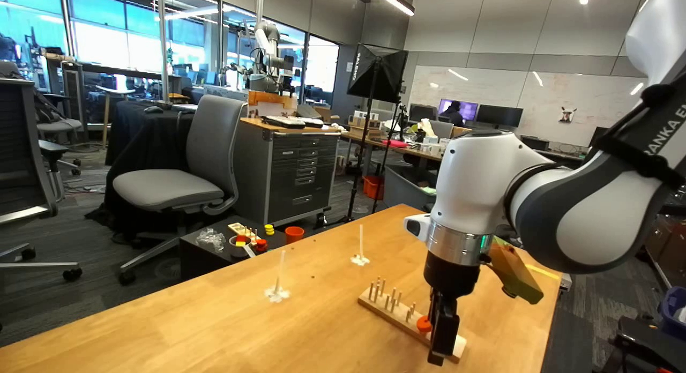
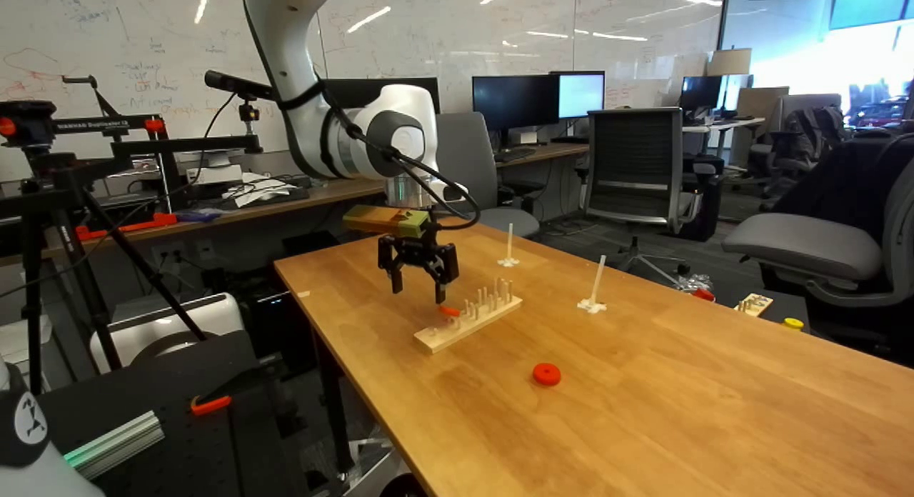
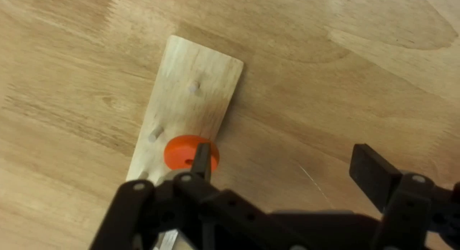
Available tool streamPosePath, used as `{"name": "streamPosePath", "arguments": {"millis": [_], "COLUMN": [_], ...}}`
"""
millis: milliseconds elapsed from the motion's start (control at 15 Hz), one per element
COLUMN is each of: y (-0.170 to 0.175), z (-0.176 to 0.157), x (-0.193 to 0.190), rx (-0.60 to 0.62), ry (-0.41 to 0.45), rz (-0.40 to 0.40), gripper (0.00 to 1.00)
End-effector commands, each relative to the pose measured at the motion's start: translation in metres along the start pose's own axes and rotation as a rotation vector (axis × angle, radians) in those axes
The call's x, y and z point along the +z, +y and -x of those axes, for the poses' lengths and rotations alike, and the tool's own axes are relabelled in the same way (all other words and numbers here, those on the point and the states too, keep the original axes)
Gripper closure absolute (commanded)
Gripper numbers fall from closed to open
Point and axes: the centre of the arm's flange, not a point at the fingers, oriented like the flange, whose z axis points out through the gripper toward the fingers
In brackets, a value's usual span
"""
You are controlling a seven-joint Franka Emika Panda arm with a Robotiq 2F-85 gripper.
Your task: Put an orange disk on the wooden base
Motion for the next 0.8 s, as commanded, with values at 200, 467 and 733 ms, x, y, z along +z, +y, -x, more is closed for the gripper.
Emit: {"name": "streamPosePath", "arguments": {"millis": [200,467,733], "y": [-0.007,-0.004,0.0], "z": [-0.008,-0.014,-0.02], "x": [-0.016,-0.018,-0.016], "rx": [0.01,0.017,0.031], "ry": [0.022,0.022,0.01], "rz": [0.014,0.015,0.015], "gripper": [0.0,0.0,0.0]}}
